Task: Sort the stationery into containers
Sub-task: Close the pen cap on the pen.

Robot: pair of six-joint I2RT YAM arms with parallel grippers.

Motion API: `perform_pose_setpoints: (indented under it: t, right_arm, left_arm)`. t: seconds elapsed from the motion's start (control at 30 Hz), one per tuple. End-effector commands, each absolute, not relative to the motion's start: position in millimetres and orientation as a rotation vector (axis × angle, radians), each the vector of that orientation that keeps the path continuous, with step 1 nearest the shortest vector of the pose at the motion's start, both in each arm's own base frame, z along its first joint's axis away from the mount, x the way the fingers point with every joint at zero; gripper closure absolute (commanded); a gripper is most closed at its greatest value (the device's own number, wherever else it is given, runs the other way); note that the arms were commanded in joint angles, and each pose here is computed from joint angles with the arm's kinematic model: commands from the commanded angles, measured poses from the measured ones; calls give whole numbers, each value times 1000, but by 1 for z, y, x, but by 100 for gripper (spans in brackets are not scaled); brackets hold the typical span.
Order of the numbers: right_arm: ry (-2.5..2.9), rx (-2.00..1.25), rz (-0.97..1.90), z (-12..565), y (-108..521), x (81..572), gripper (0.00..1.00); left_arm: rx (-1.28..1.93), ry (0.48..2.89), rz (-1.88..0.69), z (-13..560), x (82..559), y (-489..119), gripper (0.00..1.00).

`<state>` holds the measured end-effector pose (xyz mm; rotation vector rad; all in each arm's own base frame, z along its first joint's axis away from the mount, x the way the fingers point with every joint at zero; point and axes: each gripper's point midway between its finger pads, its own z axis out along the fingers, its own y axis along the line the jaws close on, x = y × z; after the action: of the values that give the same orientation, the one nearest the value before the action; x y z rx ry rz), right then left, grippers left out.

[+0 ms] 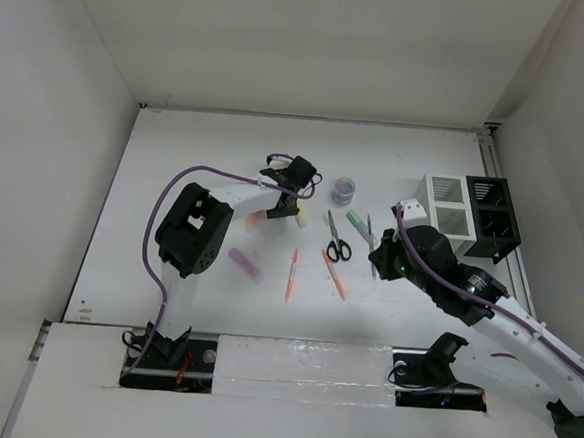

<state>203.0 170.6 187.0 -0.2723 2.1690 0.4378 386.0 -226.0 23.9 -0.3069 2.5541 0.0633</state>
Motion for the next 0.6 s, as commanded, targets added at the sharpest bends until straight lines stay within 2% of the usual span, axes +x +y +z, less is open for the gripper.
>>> perform_pose_setpoints:
  t: [0.0,0.1,0.2,0.27,0.3,0.5,0.57]
  right_arm:
    - [2123,-258,466,196,177,208,100]
    - [2123,-258,466,196,177,208,100]
    - [2123,-258,466,196,177,208,100]
    - [2123,-258,466,196,177,208,100]
    - [2123,-258,466,196,177,208,100]
    - [2123,-258,466,196,179,209,100]
    - [2131,-271,454,193,179,210,100]
  left_arm:
    - [-315,2566,92,23,385,-221,73]
    - [-322,2579,106,19,381,-218,76]
    - [-319,2593,124,12,377,-215,84]
    - [-329,2598,129,9,374,-214,92]
    - [-327,2606,139,5,373,-213,100]
    - [-322,2625,123,2,366,-212,100]
    - [-334,2575,36,30,370,-218,100]
